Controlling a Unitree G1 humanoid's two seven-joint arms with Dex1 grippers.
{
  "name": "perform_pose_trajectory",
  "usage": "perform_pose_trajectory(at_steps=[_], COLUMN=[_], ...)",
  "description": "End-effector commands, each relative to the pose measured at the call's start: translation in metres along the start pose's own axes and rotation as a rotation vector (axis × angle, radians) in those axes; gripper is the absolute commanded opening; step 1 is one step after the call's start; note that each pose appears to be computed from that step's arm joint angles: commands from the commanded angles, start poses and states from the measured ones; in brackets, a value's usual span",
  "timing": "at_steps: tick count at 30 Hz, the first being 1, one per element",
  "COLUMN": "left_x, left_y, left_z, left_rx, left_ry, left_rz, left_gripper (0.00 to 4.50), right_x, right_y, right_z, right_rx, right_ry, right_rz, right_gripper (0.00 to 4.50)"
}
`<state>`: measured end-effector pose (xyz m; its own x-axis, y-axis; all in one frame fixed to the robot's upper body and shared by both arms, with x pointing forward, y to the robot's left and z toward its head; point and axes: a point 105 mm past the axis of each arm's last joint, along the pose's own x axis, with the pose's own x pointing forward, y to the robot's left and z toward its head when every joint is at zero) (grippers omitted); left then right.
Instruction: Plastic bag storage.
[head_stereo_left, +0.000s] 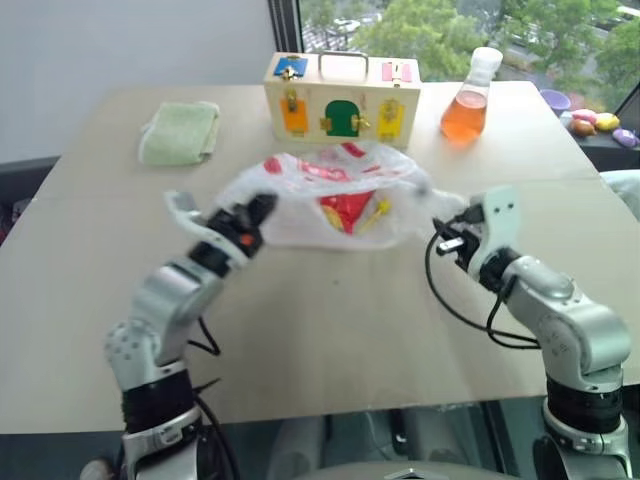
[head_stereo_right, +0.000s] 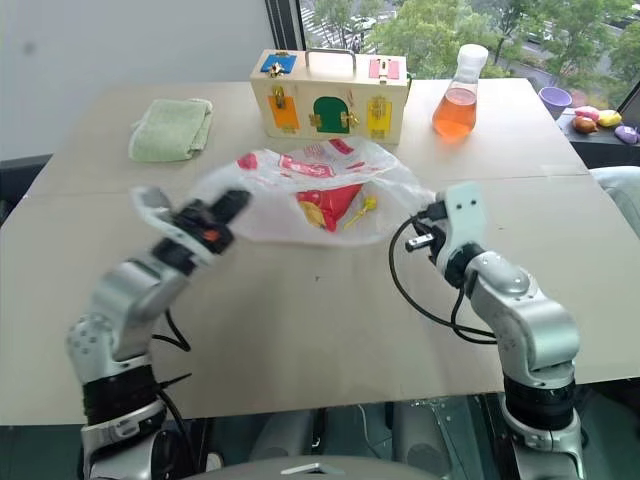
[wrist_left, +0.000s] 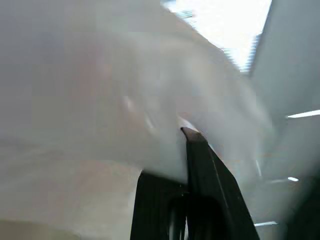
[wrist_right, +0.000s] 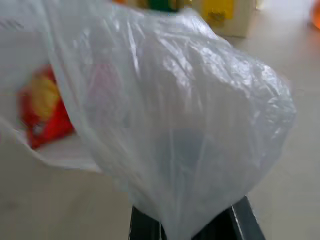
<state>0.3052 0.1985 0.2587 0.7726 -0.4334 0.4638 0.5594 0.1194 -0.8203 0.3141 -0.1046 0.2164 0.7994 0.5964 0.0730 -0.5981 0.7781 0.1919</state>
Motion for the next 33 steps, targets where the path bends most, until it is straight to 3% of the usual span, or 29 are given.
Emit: perform_pose_trajectory(at_steps=[1, 6, 10, 13, 14, 16, 19, 20, 21, 24, 30, 33], left_x=[0.015, 0.051, 0.079, 0.099, 0.099, 0.087, 0.059, 0.051, 0.047, 0.035, 0.029, 0.024], left_y=[-0.077, -0.127, -0.138, -0.120, -0.107, -0.082, -0.052, -0.043, -0.041, -0.027, -0.011, -0.011], left_z=[0.059, 0.116, 0.125, 0.096, 0.071, 0.022, -0.053, -0.070, -0.080, -0.098, -0.093, -0.083], left_rx=[0.092, 0.127, 0.170, 0.268, 0.411, 0.517, 0.583, 0.616, 0.581, 0.595, 0.591, 0.586], left_ry=[-0.106, -0.211, -0.212, -0.021, 0.115, 0.357, 0.654, 0.716, 0.727, 0.772, 0.733, 0.723], left_rz=[-0.316, -0.408, -0.434, -0.325, -0.274, -0.241, -0.244, -0.238, -0.250, -0.227, -0.172, -0.162], left_gripper=[0.07, 0.07, 0.07, 0.07, 0.07, 0.07, 1.22, 1.54, 2.17, 3.60, 3.60, 3.60], right_x=[-0.009, 0.003, 0.009, 0.007, 0.007, 0.006, 0.004, 0.004, 0.003, 0.002, 0.007, 0.014], right_y=[0.021, -0.017, -0.036, -0.043, -0.043, -0.041, -0.036, -0.033, -0.029, -0.005, 0.026, 0.018], right_z=[0.084, 0.177, 0.211, 0.217, 0.215, 0.209, 0.194, 0.190, 0.187, 0.190, 0.225, 0.248], right_rx=[0.020, -0.009, -0.060, -0.100, -0.112, -0.114, -0.108, -0.101, -0.094, -0.100, -0.105, -0.128], right_ry=[-0.238, -0.355, -0.379, -0.363, -0.348, -0.323, -0.283, -0.278, -0.275, -0.285, -0.381, -0.446], right_rz=[0.218, 0.126, 0.063, 0.049, 0.048, 0.054, 0.057, 0.058, 0.065, 0.141, 0.228, 0.155], right_gripper=[0.00, 0.00, 0.00, 0.00, 0.00, 0.00, 0.00, 0.00, 0.00, 0.00, 0.00, 0.00])
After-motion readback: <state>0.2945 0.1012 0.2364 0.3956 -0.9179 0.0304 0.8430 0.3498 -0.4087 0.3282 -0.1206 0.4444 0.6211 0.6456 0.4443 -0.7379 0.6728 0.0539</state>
